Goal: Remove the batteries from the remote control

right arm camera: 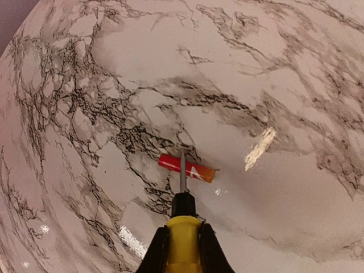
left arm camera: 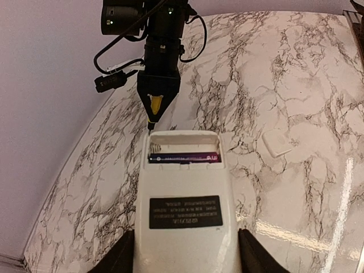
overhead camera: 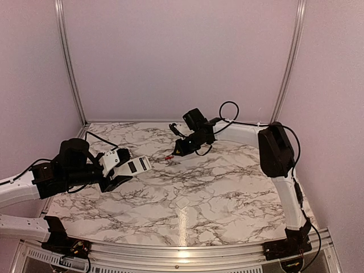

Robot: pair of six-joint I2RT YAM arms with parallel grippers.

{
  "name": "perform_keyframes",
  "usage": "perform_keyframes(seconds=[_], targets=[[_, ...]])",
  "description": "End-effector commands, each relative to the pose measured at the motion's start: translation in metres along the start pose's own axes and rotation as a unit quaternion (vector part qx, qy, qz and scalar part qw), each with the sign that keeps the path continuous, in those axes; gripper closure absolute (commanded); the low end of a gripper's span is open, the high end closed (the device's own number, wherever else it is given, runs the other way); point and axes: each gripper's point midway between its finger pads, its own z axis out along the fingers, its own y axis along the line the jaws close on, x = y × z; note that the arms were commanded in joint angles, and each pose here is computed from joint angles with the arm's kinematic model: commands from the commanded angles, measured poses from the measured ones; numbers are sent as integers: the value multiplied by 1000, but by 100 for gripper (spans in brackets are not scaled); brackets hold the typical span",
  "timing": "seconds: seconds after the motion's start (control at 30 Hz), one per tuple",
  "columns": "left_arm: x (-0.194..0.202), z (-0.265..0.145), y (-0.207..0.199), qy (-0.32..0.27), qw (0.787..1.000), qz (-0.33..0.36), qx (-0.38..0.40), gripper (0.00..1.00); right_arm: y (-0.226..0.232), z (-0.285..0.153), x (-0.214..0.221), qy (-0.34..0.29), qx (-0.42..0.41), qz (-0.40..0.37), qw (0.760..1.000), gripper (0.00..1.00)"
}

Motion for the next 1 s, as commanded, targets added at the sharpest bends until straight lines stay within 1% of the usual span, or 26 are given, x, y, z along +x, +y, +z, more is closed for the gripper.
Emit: perform_keyframes(seconds=[0.0,0.3,0.67,0.97], targets=[[1,4,-7,-6,1000,-8,12,100,1,-25,8,9,12,17,1000,100],[2,10,-9,-9,1000,-4,16,100,12,-58,33,24,11,39,999,100],[-1,18,-15,-17,999,5,36,100,22,-86,22,-13,6,28,1000,100],[-2,17,-17,-22,999,7,42,100,21,-108,37,-22,19,27,999,100]])
